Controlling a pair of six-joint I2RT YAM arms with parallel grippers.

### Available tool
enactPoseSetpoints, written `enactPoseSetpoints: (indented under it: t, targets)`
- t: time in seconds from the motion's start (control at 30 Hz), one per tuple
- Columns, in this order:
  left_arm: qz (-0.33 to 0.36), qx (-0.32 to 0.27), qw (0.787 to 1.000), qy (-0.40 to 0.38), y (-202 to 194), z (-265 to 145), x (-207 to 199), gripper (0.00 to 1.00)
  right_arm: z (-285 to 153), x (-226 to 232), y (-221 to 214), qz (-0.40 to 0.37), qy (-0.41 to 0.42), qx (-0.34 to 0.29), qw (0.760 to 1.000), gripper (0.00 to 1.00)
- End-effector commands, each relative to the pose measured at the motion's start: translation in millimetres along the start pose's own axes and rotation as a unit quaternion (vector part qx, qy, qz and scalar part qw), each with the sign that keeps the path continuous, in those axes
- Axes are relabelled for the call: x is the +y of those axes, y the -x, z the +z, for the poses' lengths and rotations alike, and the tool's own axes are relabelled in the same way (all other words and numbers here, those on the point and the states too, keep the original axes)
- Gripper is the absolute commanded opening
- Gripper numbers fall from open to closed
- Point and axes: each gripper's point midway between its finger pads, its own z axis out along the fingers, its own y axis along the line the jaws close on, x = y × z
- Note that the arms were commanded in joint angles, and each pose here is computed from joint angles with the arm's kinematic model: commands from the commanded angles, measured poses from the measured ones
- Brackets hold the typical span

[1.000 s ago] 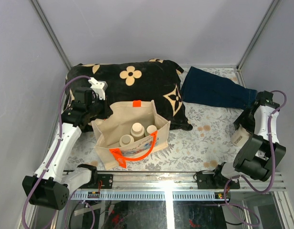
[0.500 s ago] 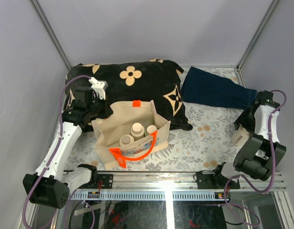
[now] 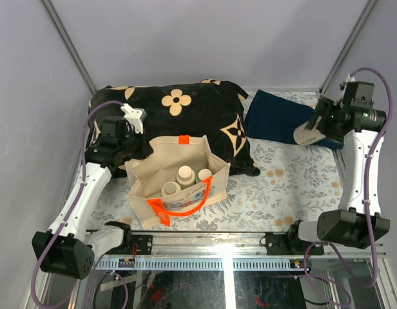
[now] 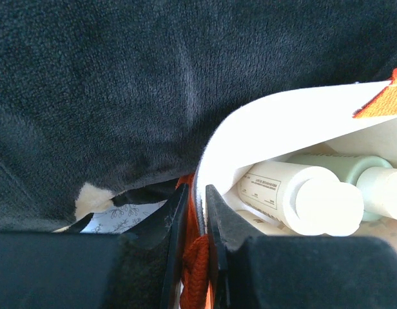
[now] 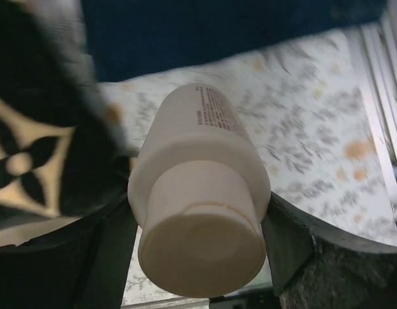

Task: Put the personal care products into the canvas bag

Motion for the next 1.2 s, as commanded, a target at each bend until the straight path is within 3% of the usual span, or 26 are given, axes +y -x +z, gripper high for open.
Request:
enactPoseSetpoints:
  t: [0.0,0.27,0.8,1.17]
  targets:
    - [0.005,-0.001,1.0,-0.016,2,5,-4,0.13,-82,84,23,-0.071,0.166,-0.076,0.981,0.0]
    - [0.003,-0.004,1.0,-0.01,3,6,-2,0.13,-144,189,3,-0.147,0.328,-0.062,0.931,0.0]
    - [-0.004,-0.027,1.0,0.0,15,-2,-2,0.05,-183,355,-87,-0.279,0.439,-0.014,0.854,0.0]
    - [-0.008,-0.026,1.0,-0.001,13,-2,-3,0.05,-206,421,-157,-0.319,0.506,0.022,0.801,0.0]
